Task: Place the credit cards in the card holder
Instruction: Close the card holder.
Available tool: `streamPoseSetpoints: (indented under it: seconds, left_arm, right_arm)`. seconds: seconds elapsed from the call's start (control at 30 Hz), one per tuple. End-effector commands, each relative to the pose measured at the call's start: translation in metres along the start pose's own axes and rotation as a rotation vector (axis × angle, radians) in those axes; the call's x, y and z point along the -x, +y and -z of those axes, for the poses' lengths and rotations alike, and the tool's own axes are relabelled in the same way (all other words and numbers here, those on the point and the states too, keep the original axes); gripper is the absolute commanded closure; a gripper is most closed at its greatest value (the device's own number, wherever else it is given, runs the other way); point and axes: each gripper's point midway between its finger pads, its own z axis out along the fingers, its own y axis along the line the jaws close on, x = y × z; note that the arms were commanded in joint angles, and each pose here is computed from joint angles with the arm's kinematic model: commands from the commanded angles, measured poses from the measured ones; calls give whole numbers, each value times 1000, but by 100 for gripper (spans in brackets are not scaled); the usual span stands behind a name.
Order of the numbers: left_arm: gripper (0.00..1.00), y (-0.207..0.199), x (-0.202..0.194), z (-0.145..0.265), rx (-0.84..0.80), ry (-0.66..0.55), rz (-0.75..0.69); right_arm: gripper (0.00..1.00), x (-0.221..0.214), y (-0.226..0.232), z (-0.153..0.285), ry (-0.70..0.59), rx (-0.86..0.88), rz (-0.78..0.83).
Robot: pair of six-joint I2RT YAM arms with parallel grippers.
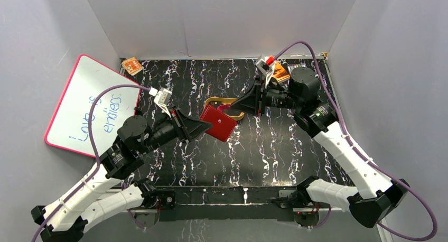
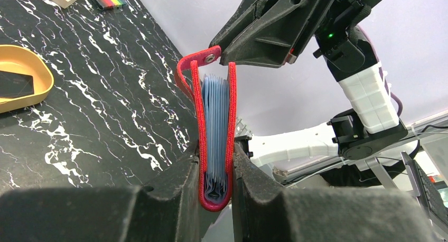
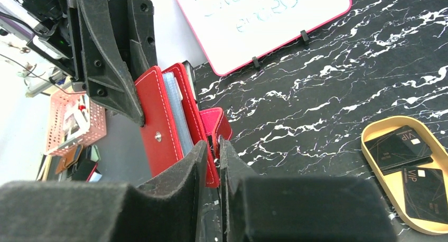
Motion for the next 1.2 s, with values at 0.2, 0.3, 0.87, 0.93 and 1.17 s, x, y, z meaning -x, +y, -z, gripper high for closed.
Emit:
streamPoseSetpoints:
  seconds: [0.2,0.3,0.87,0.93,1.17]
  left_arm:
    - [100,-18,13,6,-73,-48,-19]
    - [100,-18,13,6,-73,-48,-19]
    - [100,-19,13,6,-75,-49,-18]
    - [100,-18,13,6,-74,-47,-18]
    - [100,-16,12,6,-63,-48,-20]
  right_arm:
    - [84,17,13,2,-42,39,50]
    - [78,16,12,2,-40,33,47]
    - [78,17,11,5,-49,22,67]
    - [85,17,14,5,-51,33,70]
    - [100,23,21,6,-59,60,68]
